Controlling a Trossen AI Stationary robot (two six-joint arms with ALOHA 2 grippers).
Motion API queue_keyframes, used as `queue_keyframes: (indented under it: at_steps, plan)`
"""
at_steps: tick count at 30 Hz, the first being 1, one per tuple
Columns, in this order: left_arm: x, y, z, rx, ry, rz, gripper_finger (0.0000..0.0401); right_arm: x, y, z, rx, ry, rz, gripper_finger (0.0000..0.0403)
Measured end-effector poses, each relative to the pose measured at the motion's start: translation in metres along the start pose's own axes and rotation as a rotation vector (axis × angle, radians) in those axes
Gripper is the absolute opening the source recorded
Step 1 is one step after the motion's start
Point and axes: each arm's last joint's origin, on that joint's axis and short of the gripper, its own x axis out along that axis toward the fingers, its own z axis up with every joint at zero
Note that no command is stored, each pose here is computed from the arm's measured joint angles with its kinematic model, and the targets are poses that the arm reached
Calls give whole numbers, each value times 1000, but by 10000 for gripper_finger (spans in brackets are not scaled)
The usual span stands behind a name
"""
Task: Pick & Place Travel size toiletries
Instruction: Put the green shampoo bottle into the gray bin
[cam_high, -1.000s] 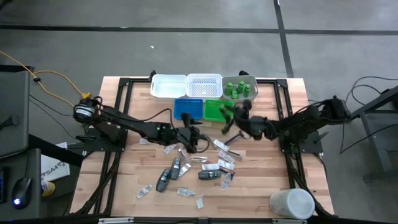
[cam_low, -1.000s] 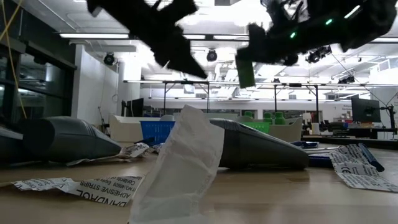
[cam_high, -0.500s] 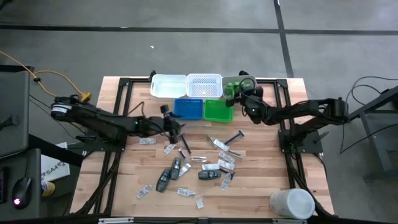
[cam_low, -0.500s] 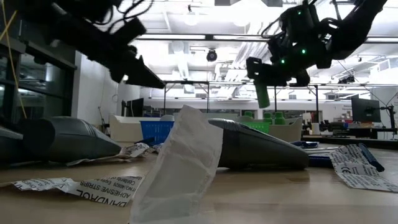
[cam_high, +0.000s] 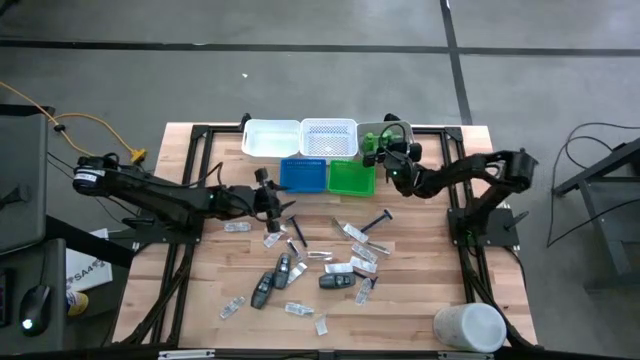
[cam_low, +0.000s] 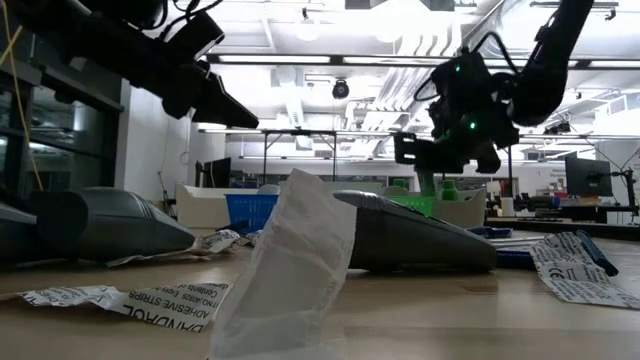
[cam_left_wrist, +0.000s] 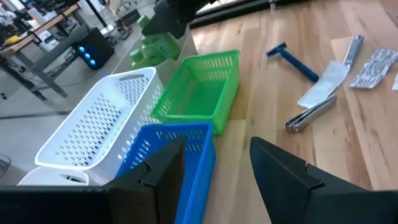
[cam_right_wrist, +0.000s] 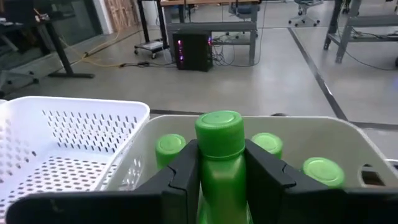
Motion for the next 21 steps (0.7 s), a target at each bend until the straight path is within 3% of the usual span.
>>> queue_keyframes:
  at_steps: [8, 16, 21]
  plan:
    - [0, 0, 0, -9, -3, -3, 177, 14, -7, -13, 30, 15, -46, 85]
    - [0, 0, 0, -8, 0, -3, 177, 15, -7, -13, 36, 19, -40, 175]
    - [0, 0, 0, -7, 2, -4, 177, 12, -6, -9, 4, 24, -3, 204]
